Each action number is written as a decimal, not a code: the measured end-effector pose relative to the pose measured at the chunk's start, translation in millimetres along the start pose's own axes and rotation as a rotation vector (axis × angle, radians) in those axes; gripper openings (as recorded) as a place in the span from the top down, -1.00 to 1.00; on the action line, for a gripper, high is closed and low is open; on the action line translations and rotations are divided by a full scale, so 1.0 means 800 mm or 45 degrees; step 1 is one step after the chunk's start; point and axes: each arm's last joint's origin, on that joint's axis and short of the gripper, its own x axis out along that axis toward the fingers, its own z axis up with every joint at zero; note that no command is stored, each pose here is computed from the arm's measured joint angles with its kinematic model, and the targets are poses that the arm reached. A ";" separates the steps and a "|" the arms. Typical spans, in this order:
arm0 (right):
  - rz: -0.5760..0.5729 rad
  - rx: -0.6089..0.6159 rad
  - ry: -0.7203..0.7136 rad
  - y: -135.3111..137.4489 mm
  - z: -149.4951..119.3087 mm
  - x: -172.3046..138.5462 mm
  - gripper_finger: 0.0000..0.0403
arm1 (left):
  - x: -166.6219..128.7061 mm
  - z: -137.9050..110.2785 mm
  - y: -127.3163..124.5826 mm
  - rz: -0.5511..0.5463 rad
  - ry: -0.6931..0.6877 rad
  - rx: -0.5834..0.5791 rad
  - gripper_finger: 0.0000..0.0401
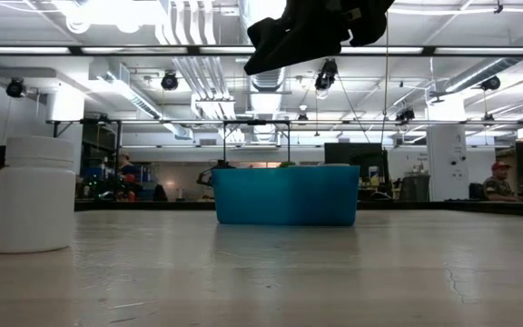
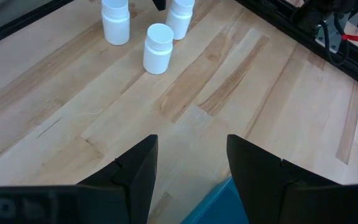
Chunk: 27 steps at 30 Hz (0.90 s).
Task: Pick and place pill bottles into a basket
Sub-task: Put the white pill bottle into the blue bin
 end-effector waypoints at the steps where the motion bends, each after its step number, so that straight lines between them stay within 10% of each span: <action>1: 0.000 0.000 0.000 0.000 0.000 0.000 0.09 | 0.002 0.000 -0.001 -0.001 0.009 0.004 -0.21; 27: 0.001 0.002 -0.001 0.000 0.000 0.000 0.09 | 0.042 0.000 -0.015 0.034 0.089 0.030 -0.21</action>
